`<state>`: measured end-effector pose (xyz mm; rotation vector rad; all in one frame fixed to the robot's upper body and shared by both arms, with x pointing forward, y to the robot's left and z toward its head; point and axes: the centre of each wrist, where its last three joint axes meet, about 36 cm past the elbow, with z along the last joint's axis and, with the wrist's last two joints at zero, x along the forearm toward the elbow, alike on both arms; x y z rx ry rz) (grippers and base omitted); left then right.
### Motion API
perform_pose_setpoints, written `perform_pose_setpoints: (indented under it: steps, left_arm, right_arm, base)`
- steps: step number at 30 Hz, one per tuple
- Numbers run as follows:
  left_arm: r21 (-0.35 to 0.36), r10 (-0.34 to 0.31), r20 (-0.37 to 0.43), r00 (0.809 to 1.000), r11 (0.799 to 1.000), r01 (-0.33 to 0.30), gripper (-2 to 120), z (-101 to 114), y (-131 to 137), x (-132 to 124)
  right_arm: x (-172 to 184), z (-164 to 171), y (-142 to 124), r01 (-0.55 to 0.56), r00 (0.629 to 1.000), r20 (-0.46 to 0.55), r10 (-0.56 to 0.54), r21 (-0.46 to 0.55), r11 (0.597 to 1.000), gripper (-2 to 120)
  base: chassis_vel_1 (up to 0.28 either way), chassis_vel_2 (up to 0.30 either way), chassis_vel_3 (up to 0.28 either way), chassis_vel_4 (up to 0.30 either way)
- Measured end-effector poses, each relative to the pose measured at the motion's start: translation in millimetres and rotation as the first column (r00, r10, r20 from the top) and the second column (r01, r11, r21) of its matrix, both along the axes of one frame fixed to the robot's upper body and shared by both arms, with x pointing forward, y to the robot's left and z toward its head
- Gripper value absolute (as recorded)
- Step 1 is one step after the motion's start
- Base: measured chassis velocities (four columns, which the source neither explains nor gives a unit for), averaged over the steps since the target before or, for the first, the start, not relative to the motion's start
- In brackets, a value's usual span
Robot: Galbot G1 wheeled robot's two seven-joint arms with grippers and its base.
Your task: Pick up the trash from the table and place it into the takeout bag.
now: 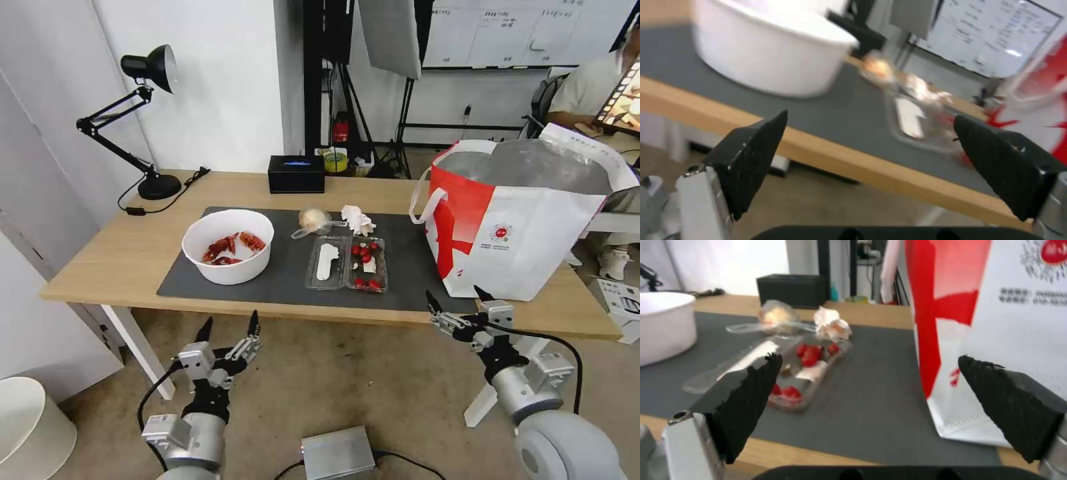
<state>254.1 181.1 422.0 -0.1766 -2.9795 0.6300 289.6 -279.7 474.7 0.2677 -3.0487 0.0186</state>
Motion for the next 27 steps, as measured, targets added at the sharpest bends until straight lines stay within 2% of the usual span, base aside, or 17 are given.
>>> perform_pose_setpoints:
  steps: [1,2,6,7,9,10,11,14,15,17,18,19,22,23,26,27]
  left_arm:
    - [-0.033,-0.016,-0.018,1.0,0.999,0.015,100,2,-4,4]
    - [-0.033,-0.016,-0.018,1.0,0.999,0.015,100,2,-4,4]
    - [-0.18,-0.067,-0.086,0.994,0.982,0.051,100,10,-17,12]
    - [-0.18,-0.067,-0.086,0.994,0.982,0.051,100,10,-17,12]
    - [-0.253,-0.09,-0.115,0.989,0.966,0.058,100,17,-24,15]
    - [-0.306,-0.106,-0.137,0.985,0.95,0.06,100,21,-29,17]
    - [-0.306,-0.106,-0.137,0.985,0.95,0.06,100,21,-29,17]
    - [-0.44,-0.164,-0.178,0.97,0.895,0.071,100,34,-39,25]
    - [-0.44,-0.164,-0.178,0.97,0.895,0.071,100,34,-39,25]
    - [-0.513,-0.206,-0.192,0.96,0.855,0.081,100,42,-45,34]
    - [-0.534,-0.221,-0.198,0.955,0.841,0.084,100,43,-48,38]
    - [-0.534,-0.221,-0.198,0.955,0.841,0.084,100,43,-48,38]
    - [-0.579,-0.257,-0.219,0.941,0.81,0.087,100,44,-58,61]
    - [-0.579,-0.257,-0.219,0.941,0.81,0.087,100,44,-58,61]
    - [-0.609,-0.274,-0.24,0.931,0.789,0.075,100,47,-67,83]
    - [-0.611,-0.276,-0.243,0.93,0.788,0.074,100,48,-69,88]
  right_arm:
    - [0,1,0,-0.006,1.0,0.003,0.006,-0.002,1.0,100]
    - [0,1,0,-0.006,1.0,0.003,0.006,-0.002,1.0,100]
    - [2,6,-3,-0.031,0.999,0.017,0.031,-0.001,1.0,100]
    - [2,6,-3,-0.031,0.999,0.017,0.031,-0.001,1.0,100]
    - [3,7,-5,-0.043,0.999,0.026,0.042,0.003,0.999,100]
    - [3,8,-6,-0.046,0.998,0.032,0.046,0.008,0.999,100]
    - [3,8,-6,-0.046,0.998,0.032,0.046,0.008,0.999,100]
    - [7,6,-9,-0.053,0.998,0.047,0.052,0.017,0.998,100]
    - [7,6,-9,-0.053,0.998,0.047,0.052,0.017,0.998,100]
    - [10,4,-12,-0.057,0.997,0.053,0.056,0.017,0.998,100]
    - [11,3,-13,-0.057,0.997,0.055,0.056,0.017,0.998,100]
    - [11,3,-13,-0.057,0.997,0.055,0.056,0.017,0.998,100]
    - [16,1,-16,-0.054,0.997,0.055,0.053,0.015,0.998,100]
    - [16,1,-16,-0.054,0.997,0.055,0.053,0.015,0.998,100]
    - [20,-2,-18,-0.048,0.998,0.051,0.048,0.013,0.999,100]
    - [21,-3,-19,-0.046,0.998,0.05,0.045,0.012,0.999,100]
  base:
    - [0.0,0.0,0.0,0.0]
    - [0.0,0.0,0.0,0.0]
    - [0.0,0.0,0.0,0.0]
    - [0.0,0.0,0.0,0.0]
    - [0.0,0.0,0.0,0.0]
    - [0.0,0.0,0.0,0.0]
    - [0.0,0.0,0.0,0.0]
    - [0.0,0.0,0.0,0.0]
    - [0.0,0.0,0.0,0.0]
    - [0.0,0.0,0.0,0.0]
    - [0.0,0.0,0.0,0.0]
    - [0.0,0.0,0.0,0.0]
    - [0.0,0.0,0.0,0.0]
    - [0.0,0.0,0.0,0.0]
    - [0.0,0.0,0.0,0.0]
    - [0.0,0.0,0.0,0.0]
